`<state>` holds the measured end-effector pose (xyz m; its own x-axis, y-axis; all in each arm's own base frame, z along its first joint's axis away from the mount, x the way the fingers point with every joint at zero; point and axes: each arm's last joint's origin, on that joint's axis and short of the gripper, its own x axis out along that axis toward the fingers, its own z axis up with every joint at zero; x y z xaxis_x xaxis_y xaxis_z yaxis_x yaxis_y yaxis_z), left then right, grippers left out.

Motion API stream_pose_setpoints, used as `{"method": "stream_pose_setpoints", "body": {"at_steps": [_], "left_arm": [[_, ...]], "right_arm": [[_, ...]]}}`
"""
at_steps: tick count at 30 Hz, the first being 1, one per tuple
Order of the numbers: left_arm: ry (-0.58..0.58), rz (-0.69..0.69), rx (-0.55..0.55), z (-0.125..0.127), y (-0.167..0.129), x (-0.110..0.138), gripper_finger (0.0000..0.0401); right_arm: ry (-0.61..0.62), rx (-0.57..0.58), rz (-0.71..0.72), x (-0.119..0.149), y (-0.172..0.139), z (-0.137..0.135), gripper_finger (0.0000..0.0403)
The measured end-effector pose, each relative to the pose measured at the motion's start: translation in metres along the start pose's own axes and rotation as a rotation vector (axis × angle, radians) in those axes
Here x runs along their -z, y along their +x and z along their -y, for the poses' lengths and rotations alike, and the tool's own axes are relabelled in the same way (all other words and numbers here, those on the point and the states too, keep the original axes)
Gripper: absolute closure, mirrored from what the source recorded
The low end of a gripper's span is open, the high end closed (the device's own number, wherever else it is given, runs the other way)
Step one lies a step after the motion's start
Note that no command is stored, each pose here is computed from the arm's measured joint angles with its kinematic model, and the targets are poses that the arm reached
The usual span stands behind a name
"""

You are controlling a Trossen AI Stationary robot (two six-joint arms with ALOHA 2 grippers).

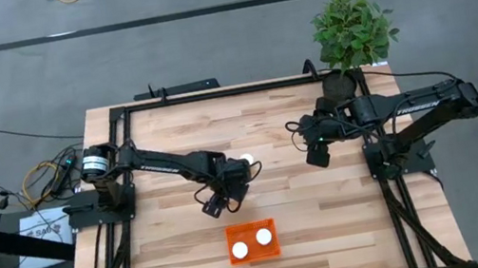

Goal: Pick and place pill bottles into a basket
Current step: Put the orange pill bottle into the orange bin

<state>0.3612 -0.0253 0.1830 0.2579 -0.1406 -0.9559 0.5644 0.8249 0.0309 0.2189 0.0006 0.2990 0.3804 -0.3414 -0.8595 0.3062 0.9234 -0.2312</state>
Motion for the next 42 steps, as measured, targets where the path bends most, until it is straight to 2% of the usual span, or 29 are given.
{"method": "stream_pose_setpoints", "body": {"at_steps": [12,18,23,29,34,38,42], "left_arm": [[0.081,-0.093,-0.065,0.009,-0.025,-0.018,0.0197],[0.056,-0.141,-0.04,0.021,-0.032,-0.022,0.0197],[0.009,-0.164,-0.005,0.036,-0.039,-0.023,0.0197],[-0.033,-0.173,-0.017,0.059,-0.059,-0.024,0.0197],[-0.058,-0.158,-0.117,0.077,-0.084,-0.022,0.0197],[-0.079,-0.134,-0.17,0.088,-0.096,-0.022,0.0197],[-0.08,-0.114,-0.19,0.097,-0.1,-0.024,0.0197]], "right_arm": [[-0.015,0.008,-0.037,0.004,0.0,0.001,0.0163],[-0.044,0.029,-0.121,0.012,-0.001,0.003,0.0163],[-0.025,0.029,-0.124,0.015,-0.005,0.005,0.0163],[0.022,0.011,-0.074,0.017,-0.013,0.003,0.0163],[0.025,-0.03,0.01,0.014,-0.019,-0.004,0.0163],[-0.004,-0.072,0.08,0.01,-0.023,-0.014,0.0163],[-0.091,-0.145,0.192,0.002,-0.028,-0.031,0.0163]]}}
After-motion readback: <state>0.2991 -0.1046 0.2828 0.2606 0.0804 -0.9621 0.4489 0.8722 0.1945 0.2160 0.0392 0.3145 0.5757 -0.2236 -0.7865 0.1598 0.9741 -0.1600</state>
